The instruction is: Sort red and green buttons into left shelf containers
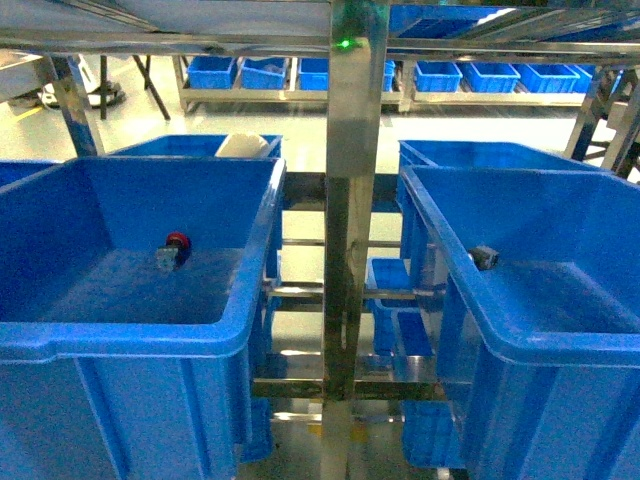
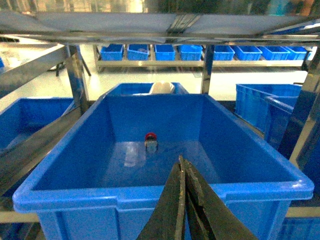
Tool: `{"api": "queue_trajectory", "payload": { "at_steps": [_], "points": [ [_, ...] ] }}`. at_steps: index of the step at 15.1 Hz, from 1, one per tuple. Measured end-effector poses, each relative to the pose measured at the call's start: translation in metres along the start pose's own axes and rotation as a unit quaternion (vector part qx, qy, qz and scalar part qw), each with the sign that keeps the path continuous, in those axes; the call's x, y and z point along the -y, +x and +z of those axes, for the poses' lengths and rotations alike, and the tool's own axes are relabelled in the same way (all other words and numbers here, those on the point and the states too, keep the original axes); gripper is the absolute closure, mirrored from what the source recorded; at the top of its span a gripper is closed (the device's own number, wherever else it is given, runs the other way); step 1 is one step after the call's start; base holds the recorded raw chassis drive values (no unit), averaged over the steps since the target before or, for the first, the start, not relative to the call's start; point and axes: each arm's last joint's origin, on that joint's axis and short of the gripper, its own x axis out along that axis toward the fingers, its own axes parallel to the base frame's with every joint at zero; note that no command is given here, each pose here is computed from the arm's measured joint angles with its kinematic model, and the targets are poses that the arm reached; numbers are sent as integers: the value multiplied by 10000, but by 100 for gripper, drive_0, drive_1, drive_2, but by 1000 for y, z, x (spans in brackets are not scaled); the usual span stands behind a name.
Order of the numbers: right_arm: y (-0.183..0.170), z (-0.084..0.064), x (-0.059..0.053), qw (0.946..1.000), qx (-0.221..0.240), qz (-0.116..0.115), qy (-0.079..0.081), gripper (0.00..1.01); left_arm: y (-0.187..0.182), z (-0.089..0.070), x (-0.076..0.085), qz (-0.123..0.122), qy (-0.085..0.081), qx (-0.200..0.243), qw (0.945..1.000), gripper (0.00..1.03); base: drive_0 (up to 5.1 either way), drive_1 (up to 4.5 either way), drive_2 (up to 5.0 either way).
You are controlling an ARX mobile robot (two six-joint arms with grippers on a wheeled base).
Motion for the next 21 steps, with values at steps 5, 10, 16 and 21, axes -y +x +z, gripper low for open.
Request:
{"api": "queue_trajectory", "payload": {
  "at_steps": [5, 10, 16, 21],
  "points": [
    [0, 0, 0, 10000, -4, 0, 0, 99, 0, 1, 0, 1, 2, 34, 10000, 101, 0, 0, 0],
    [0, 0, 0, 10000, -4, 0, -2, 74, 0, 1, 0, 1, 0, 34, 10000, 75, 0, 0, 0],
    [0, 0, 0, 10000, -4, 0, -2, 23, 0, 1, 0, 1, 0, 34, 10000, 24, 0, 0, 0],
    [0, 0, 0, 10000, -4, 0, 11, 2, 0, 1, 0, 1, 4, 36, 10000, 5, 0, 0, 0]
  ]
}}
